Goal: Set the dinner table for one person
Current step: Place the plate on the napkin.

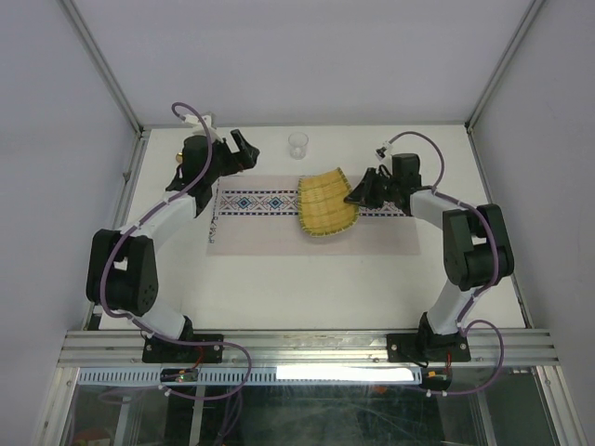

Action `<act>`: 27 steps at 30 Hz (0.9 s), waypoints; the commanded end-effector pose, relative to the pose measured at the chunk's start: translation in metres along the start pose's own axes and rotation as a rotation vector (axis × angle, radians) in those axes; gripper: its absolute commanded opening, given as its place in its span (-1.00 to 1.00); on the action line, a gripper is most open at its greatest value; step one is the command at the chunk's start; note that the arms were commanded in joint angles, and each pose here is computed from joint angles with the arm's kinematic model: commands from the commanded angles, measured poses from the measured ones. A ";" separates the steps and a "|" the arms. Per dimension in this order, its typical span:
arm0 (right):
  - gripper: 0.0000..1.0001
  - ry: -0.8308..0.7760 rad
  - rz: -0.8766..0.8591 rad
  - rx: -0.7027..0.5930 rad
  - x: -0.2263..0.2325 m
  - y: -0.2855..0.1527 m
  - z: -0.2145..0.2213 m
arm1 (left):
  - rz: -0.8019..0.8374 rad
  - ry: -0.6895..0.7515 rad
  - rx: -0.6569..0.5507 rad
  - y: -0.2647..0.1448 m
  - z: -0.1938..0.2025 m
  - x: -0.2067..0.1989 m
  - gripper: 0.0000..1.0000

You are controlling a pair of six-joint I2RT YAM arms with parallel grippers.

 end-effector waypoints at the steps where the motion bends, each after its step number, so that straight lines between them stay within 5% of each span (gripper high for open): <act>1: -1.00 -0.081 -0.071 -0.119 0.035 -0.003 -0.028 | 0.004 0.024 -0.108 -0.017 -0.028 -0.005 0.98; 27: -1.00 -0.067 -0.118 -0.113 0.058 0.031 0.010 | -0.003 0.019 -0.113 -0.030 -0.023 -0.001 0.98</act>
Point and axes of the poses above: each gripper's point midway between its finger pads, its own y axis out along the fingers, its own x axis along the line the jaws close on, z = x × y, the point moved 3 cm from there along -y, back along the fingers, and after that the axes turned 9 degrees about -y, right-handed, at the moved point
